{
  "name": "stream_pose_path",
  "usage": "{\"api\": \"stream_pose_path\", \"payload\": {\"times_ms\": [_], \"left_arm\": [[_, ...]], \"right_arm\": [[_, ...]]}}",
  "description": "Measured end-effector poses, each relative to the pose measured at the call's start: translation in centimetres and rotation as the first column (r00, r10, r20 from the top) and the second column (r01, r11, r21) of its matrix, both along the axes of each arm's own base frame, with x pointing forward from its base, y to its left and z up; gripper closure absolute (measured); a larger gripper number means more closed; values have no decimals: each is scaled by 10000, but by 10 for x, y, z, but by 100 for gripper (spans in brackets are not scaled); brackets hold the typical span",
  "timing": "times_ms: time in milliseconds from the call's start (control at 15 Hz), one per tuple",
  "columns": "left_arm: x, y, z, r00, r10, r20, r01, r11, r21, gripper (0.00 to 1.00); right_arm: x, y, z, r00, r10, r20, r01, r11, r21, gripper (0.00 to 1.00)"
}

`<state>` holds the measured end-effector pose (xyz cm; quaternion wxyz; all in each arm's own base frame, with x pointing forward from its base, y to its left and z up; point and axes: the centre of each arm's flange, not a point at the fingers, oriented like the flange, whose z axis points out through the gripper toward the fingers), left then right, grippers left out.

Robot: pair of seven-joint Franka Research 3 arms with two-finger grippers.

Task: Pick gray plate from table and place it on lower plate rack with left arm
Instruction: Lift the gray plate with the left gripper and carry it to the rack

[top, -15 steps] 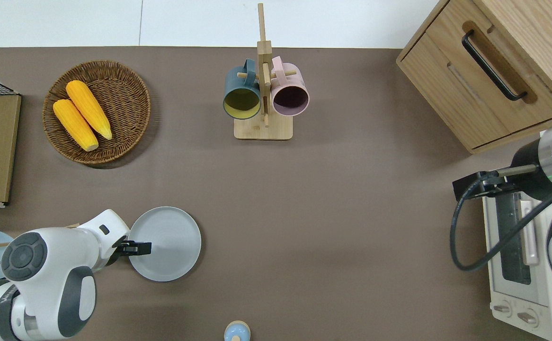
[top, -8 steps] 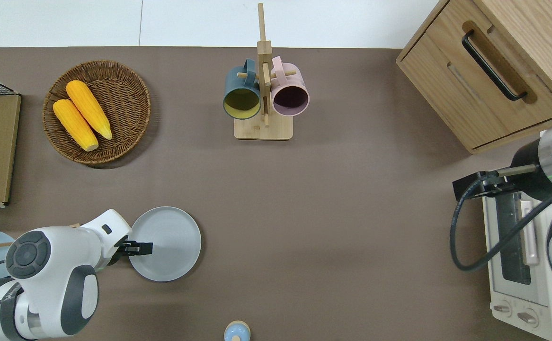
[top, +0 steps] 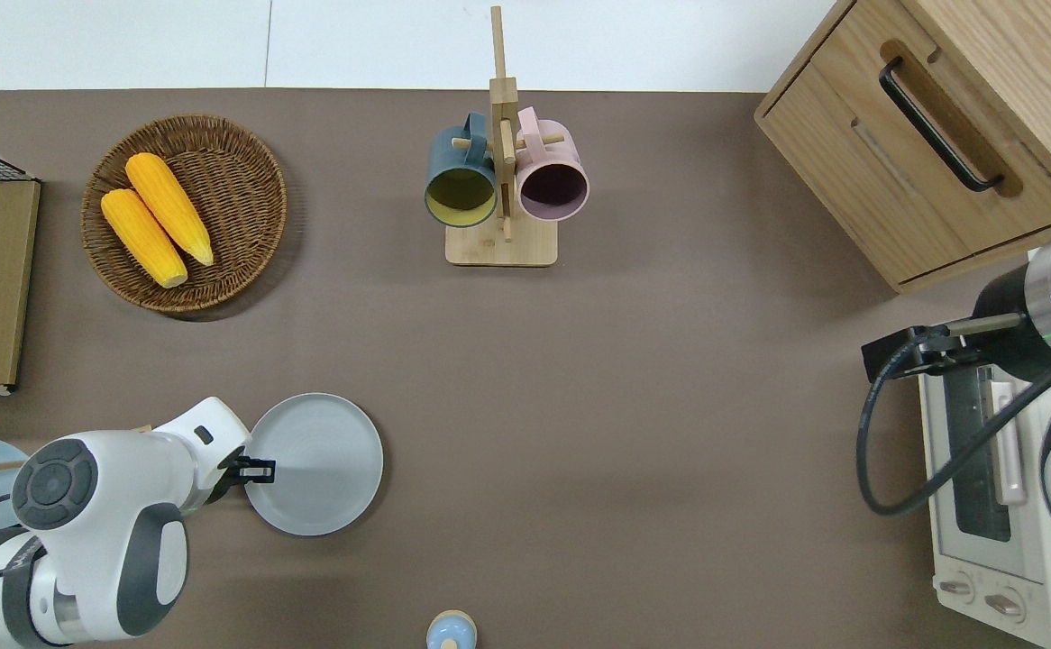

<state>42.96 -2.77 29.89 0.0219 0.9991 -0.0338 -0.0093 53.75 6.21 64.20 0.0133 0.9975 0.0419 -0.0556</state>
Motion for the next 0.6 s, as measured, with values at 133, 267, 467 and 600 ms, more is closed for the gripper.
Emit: {"api": "stream_pose_path", "payload": {"times_ms": [133, 267, 467, 600], "left_arm": [[0, 0, 0, 10000, -5, 13, 5, 10000, -1, 89], [1, -1, 3, 9999, 40, 94, -40, 10000, -40, 95], [1, -1, 3, 9999, 46, 92, -46, 10000, -43, 95], [1, -1, 4, 9999, 59, 103, -58, 10000, -56, 97]], "right_arm": [[0, 0, 0, 10000, 0, 0, 0, 10000, 0, 1], [0, 0, 0, 10000, 0, 0, 0, 10000, 0, 1], [0, 0, 0, 10000, 0, 0, 0, 10000, 0, 1], [0, 0, 0, 10000, 0, 0, 0, 10000, 0, 1]]}}
